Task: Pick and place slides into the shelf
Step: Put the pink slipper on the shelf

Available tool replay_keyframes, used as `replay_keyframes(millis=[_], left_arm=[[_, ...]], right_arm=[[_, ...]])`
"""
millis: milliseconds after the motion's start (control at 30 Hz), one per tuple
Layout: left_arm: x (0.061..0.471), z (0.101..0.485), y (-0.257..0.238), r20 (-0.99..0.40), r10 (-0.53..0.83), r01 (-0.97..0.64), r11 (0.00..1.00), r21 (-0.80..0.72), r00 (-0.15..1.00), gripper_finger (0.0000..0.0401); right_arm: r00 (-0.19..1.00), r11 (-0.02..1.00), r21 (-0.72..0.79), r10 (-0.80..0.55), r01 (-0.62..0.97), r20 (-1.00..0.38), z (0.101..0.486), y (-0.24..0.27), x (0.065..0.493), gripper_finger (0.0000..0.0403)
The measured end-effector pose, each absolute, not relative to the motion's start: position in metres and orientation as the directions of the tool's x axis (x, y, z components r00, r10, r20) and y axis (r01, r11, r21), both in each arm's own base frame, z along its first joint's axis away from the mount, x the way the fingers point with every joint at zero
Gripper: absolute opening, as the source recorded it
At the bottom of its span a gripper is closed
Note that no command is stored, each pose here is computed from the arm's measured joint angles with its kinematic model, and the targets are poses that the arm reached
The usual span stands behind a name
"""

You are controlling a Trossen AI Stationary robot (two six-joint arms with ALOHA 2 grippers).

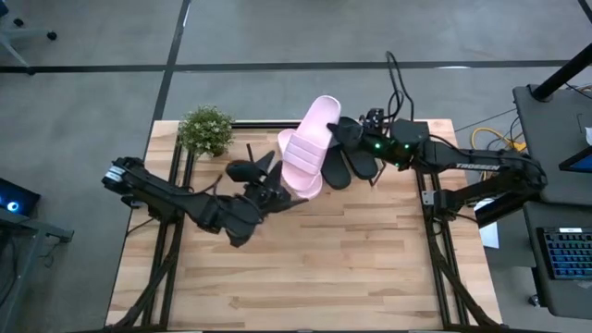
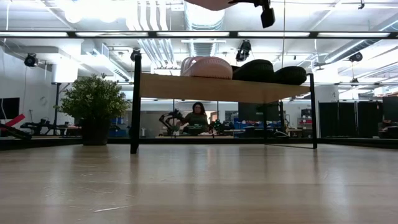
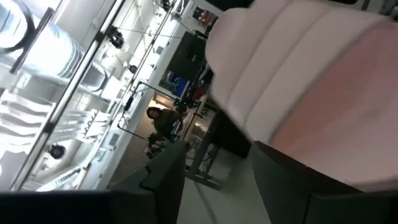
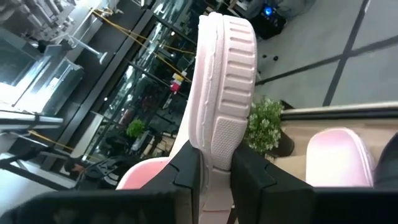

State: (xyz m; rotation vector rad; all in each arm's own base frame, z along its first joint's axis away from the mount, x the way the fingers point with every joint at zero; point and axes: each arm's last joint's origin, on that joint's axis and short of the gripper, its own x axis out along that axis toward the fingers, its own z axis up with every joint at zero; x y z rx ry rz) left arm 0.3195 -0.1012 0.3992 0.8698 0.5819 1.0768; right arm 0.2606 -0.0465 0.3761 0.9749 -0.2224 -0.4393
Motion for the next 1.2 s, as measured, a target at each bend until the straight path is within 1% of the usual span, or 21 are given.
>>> replay_keyframes(millis=[100, 200, 267, 333, 400, 467, 600, 733, 833, 900, 967, 1033, 1100, 1133, 1200], left_arm=[[0.306, 0.414, -0.096, 0.000, 0.923, -0.548, 0.228, 0.805, 0.384, 0.0167], [0.286, 0.434, -0.090, 0.000, 0.920, -0.623, 0.265, 0.736, 0.391, 0.0167], [0.268, 0.449, -0.087, 0.000, 0.915, -0.684, 0.301, 0.664, 0.403, 0.0167], [0.246, 0.469, -0.083, 0.000, 0.907, -0.756, 0.350, 0.553, 0.420, 0.0167], [0.221, 0.487, -0.078, 0.001, 0.893, -0.802, 0.404, 0.441, 0.451, 0.0167], [0.195, 0.502, -0.075, 0.010, 0.866, -0.811, 0.465, 0.355, 0.500, 0.0167], [0.140, 0.523, -0.070, 0.011, 0.788, -0.764, 0.593, 0.256, 0.615, 0.0167], [0.089, 0.537, -0.058, 0.044, 0.621, -0.621, 0.774, 0.126, 0.783, 0.0167], [0.072, 0.542, -0.056, 0.139, 0.438, -0.447, 0.894, 0.038, 0.888, 0.0167], [0.068, 0.544, -0.058, 0.195, 0.339, -0.352, 0.935, 0.035, 0.920, 0.0167], [0.065, 0.547, -0.058, 0.240, 0.276, -0.289, 0.957, 0.019, 0.931, 0.0166], [0.064, 0.546, -0.063, 0.310, 0.151, -0.172, 0.984, 0.043, 0.939, 0.0166], [0.064, 0.543, -0.075, 0.391, -0.076, 0.038, 0.994, 0.104, 0.917, 0.0166], [0.064, 0.541, -0.079, 0.419, -0.191, 0.151, 0.980, 0.127, 0.888, 0.0166], [0.059, 0.541, -0.079, 0.467, -0.358, 0.335, 0.933, 0.135, 0.809, 0.0166]], right_arm=[[0.898, 0.500, 0.832, -0.439, 0.241, 0.003, 0.380, -0.049, 0.256, 0.0049], [0.909, 0.525, 0.821, -0.417, 0.224, 0.019, 0.384, -0.049, 0.251, 0.0049], [0.913, 0.531, 0.820, -0.407, 0.214, 0.025, 0.386, -0.049, 0.250, 0.0046], [0.913, 0.543, 0.812, -0.407, 0.216, 0.029, 0.386, -0.049, 0.249, 0.0046], [0.913, 0.544, 0.810, -0.407, 0.217, 0.029, 0.387, -0.049, 0.248, 0.0046], [0.913, 0.544, 0.810, -0.407, 0.218, 0.028, 0.386, -0.049, 0.248, 0.0046], [0.913, 0.544, 0.810, -0.407, 0.218, 0.028, 0.386, -0.049, 0.248, 0.0046], [0.913, 0.547, 0.808, -0.407, 0.219, 0.028, 0.386, -0.049, 0.248, 0.0046], [0.911, 0.546, 0.808, -0.411, 0.221, 0.028, 0.386, -0.049, 0.248, 0.0046], [0.909, 0.547, 0.807, -0.415, 0.224, 0.029, 0.386, -0.049, 0.248, 0.0046], [0.903, 0.543, 0.807, -0.428, 0.231, 0.029, 0.386, -0.049, 0.248, 0.0046], [0.898, 0.541, 0.807, -0.438, 0.237, 0.030, 0.387, -0.050, 0.248, 0.0046], [0.895, 0.539, 0.807, -0.445, 0.241, 0.030, 0.387, -0.050, 0.248, 0.0046], [0.894, 0.538, 0.807, -0.448, 0.243, 0.030, 0.387, -0.050, 0.248, 0.0046], [0.893, 0.538, 0.807, -0.448, 0.243, 0.030, 0.387, -0.050, 0.248, 0.0046]])
